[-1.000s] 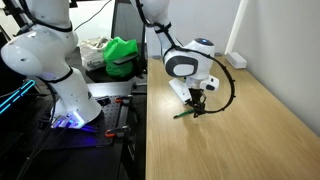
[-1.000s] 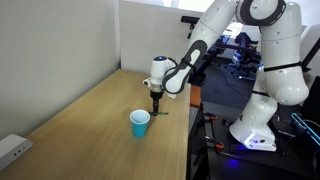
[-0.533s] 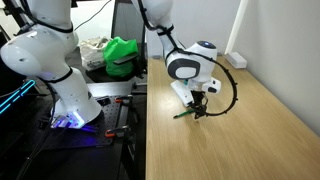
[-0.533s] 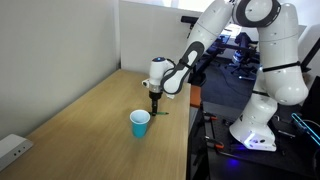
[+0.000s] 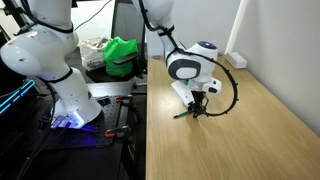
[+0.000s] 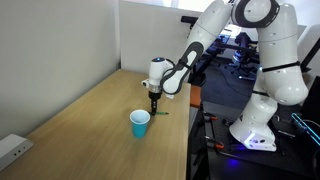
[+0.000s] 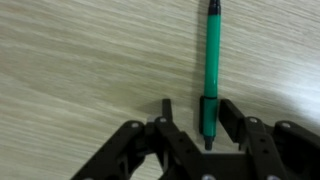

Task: Put the pen inside the cup

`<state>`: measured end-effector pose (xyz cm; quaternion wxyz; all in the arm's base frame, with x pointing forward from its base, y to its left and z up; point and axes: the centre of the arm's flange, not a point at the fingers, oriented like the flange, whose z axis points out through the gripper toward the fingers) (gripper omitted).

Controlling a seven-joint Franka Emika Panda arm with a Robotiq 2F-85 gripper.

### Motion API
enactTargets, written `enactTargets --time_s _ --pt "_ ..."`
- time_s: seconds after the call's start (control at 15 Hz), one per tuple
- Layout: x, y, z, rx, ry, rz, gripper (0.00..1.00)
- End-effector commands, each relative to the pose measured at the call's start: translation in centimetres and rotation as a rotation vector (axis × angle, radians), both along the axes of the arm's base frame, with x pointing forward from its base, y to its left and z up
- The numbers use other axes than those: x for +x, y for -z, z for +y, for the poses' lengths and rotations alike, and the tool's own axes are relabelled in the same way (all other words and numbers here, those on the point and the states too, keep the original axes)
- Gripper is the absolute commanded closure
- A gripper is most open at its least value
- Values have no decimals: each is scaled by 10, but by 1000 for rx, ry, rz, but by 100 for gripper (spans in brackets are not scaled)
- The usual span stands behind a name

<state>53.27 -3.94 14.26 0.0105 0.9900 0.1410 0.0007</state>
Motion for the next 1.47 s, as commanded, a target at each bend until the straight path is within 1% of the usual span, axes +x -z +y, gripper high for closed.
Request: enactTargets --time_s 0.0,0.07,0.13,0.2,0.27,0.33,0.4,0.53,0.73,0.8,0.93,1.2,1.4 --pt "5 -1 -4 9 -19 -1 78" --pt "5 -3 -3 10 -17 -6 85" --pt "5 -4 -4 10 -16 -7 95" --pt "5 -5 -4 9 -15 -7 99" --pt "5 -6 -4 9 -14 -8 100" --pt "4 -7 -5 9 -11 -8 96" --pt "3 -9 -5 9 -4 -13 96" --pt "-5 -25 -2 7 24 -34 96" --pt "-19 -63 3 -8 98 -66 96" --pt "-22 -75 4 -7 112 -87 96" --pt "-29 -100 5 -8 145 -100 96" --pt "-40 -144 11 -28 184 -152 96" --pt "-46 -176 19 -64 204 -194 96"
